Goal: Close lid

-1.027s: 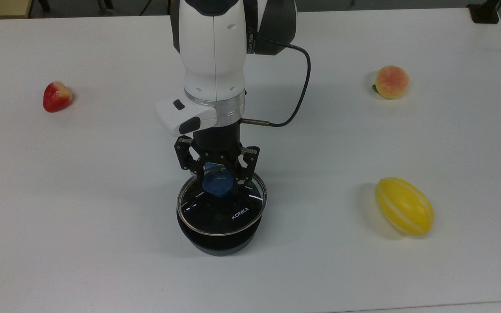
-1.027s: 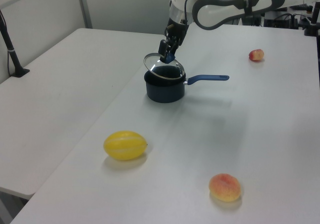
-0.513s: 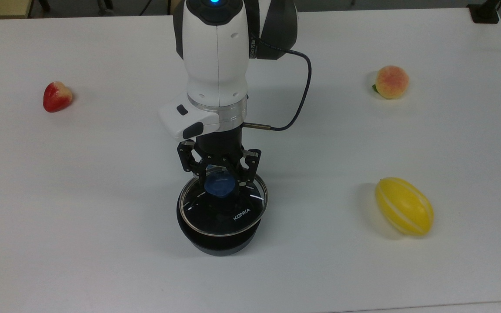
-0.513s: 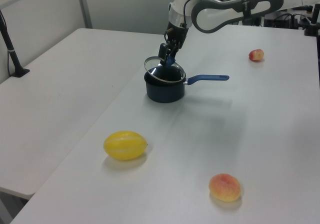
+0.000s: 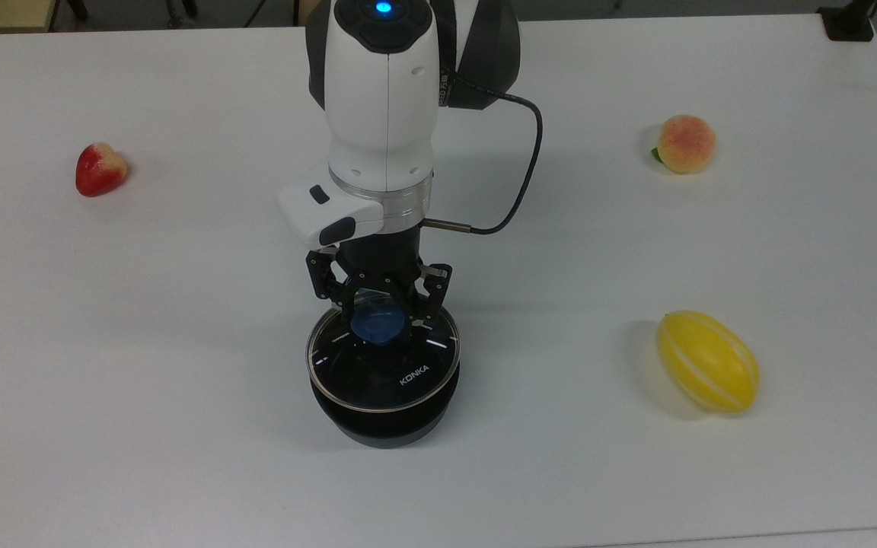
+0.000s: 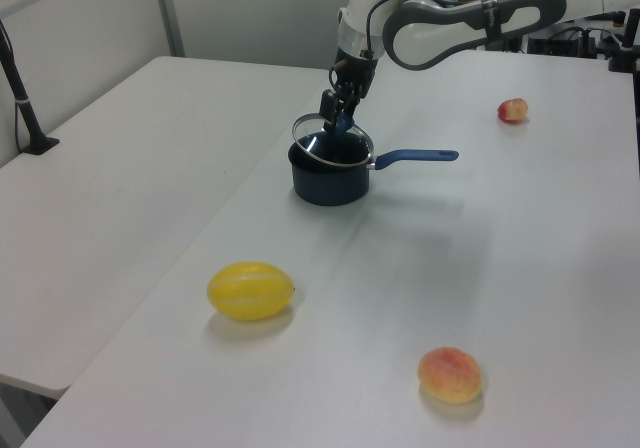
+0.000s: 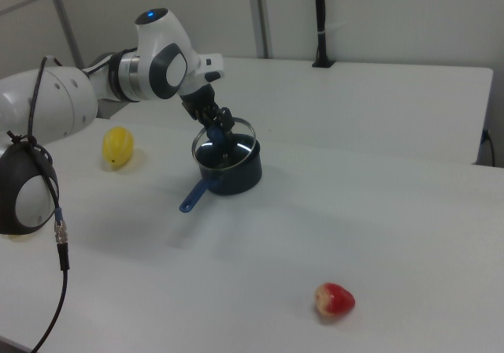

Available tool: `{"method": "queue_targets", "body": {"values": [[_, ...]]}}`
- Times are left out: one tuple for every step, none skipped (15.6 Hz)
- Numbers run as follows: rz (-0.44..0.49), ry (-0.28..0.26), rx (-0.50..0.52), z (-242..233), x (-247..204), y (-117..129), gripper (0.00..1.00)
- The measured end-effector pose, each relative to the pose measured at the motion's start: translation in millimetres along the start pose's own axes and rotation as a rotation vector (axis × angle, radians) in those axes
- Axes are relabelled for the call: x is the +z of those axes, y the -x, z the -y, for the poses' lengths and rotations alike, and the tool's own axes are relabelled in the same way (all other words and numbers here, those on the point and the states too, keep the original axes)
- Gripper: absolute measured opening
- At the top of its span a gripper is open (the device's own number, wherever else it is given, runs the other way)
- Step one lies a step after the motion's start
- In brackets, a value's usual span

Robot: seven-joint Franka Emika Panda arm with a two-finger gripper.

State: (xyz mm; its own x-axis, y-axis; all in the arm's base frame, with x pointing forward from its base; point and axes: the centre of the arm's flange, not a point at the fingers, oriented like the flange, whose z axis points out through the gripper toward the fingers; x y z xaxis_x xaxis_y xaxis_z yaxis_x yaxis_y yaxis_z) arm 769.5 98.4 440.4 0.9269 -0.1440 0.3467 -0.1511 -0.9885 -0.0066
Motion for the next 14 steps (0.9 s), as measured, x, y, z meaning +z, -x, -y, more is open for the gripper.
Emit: {"method": "queue_targets", "body": {"values": [[0.0,0.0,0.0,0.1,0.0,0.0,0.66],[0.0,0.001,0.0,0.1,0.0,0.0,0.66],[0.0,0.001,0.0,0.1,0.0,0.0,0.66],[0.0,0.001,0.0,0.1,0.1,0.0,0.66],[0.0,0.001,0.0,0.2,0.3,0.1,0.66],[-0.001,0.005,-0.004,0.4,0.4,0.2,0.66],[-0.004,0.014,-0.01,0.8,0.7,0.3,0.66],[-0.009,0.026,-0.02,2.1,0.6,0.7,0.66],[-0.011,0.032,-0.025,3.6,0.7,1.1,0.66],[-0.013,0.038,-0.031,5.7,0.9,1.7,0.66],[-0.014,0.04,-0.035,7.9,1.0,2.4,0.66],[-0.014,0.04,-0.037,9.3,0.8,2.8,0.66],[-0.015,0.041,-0.039,10.0,0.8,3.0,0.66],[-0.015,0.041,-0.04,10.1,0.9,3.0,0.66]]}}
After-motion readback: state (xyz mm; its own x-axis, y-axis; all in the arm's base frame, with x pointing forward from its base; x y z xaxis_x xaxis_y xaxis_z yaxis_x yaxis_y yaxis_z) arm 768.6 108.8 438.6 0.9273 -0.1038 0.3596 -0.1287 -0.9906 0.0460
